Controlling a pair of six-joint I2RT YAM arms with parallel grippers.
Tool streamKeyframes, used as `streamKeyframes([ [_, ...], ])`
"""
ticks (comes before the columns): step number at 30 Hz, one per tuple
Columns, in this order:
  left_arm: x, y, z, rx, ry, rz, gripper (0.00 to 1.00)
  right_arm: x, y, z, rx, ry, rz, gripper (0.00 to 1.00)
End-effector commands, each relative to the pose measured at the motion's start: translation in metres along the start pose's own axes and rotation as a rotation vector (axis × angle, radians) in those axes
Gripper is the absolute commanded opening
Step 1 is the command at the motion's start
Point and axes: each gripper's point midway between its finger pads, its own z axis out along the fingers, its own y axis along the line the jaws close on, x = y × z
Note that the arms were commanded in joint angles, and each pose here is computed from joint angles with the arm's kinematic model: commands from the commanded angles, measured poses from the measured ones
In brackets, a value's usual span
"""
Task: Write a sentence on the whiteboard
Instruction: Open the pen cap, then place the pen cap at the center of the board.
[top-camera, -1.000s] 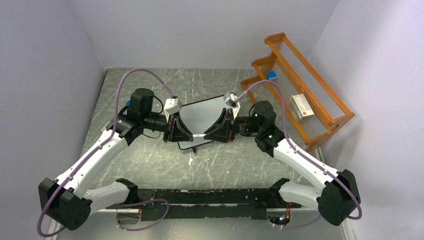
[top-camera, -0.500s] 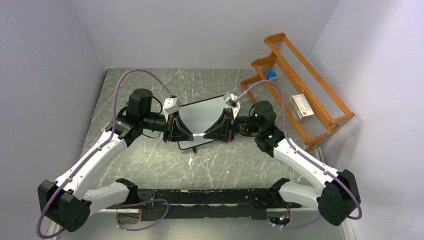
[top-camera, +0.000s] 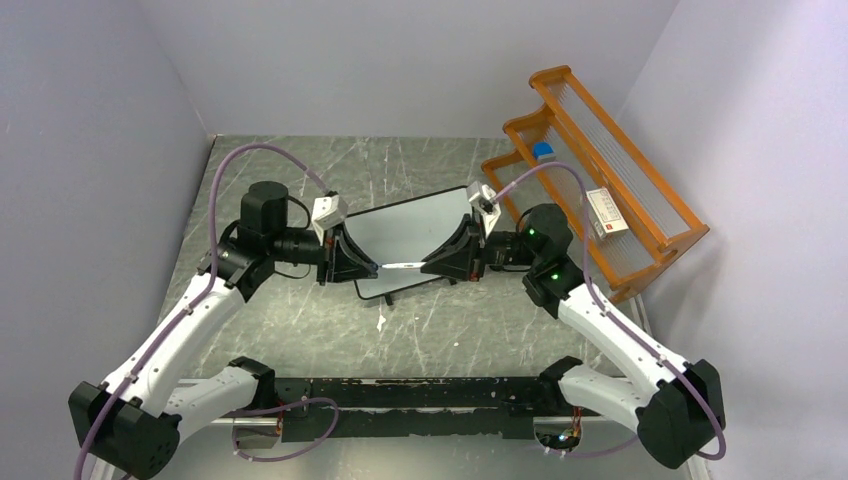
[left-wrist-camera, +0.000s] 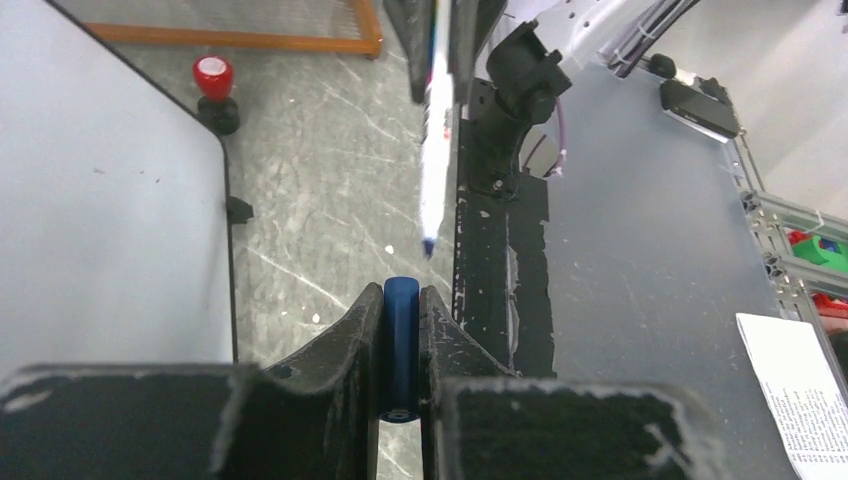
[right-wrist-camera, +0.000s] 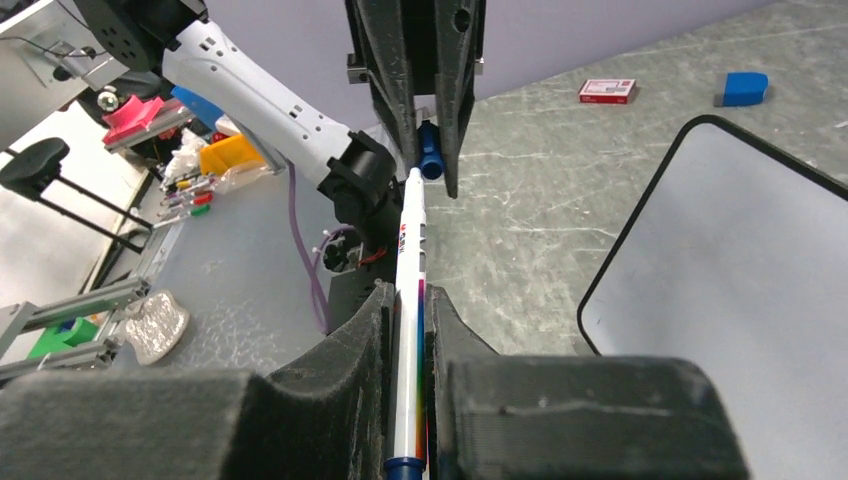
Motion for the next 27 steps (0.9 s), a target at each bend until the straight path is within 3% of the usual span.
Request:
streamKeyframes([
  [1, -0.001, 0.012, -0.007, -0.075, -0.013, 0.017, 0.05, -0.009, 0.007, -0.012, -0.022, -0.008, -0.035, 0.0],
  [8, -0.009, 0.05, -0.026, -0.372, -0.022, 0.018, 0.05, -0.012, -0.015, -0.019, 0.132, -0.014, -0.042, 0.0],
  [13, -0.014, 0.096, -0.063, -0.747, -0.066, -0.074, 0.05, -0.016, -0.035, -0.025, 0.265, -0.045, -0.048, 0.0],
  [17, 0.002, 0.132, -0.1, -1.049, -0.037, -0.182, 0.05, -0.02, -0.045, -0.032, 0.357, -0.072, -0.07, 0.0],
  [27, 0.069, 0.181, -0.135, -1.345, 0.082, -0.384, 0.05, -0.024, -0.058, -0.047, 0.491, -0.105, -0.104, 0.0],
])
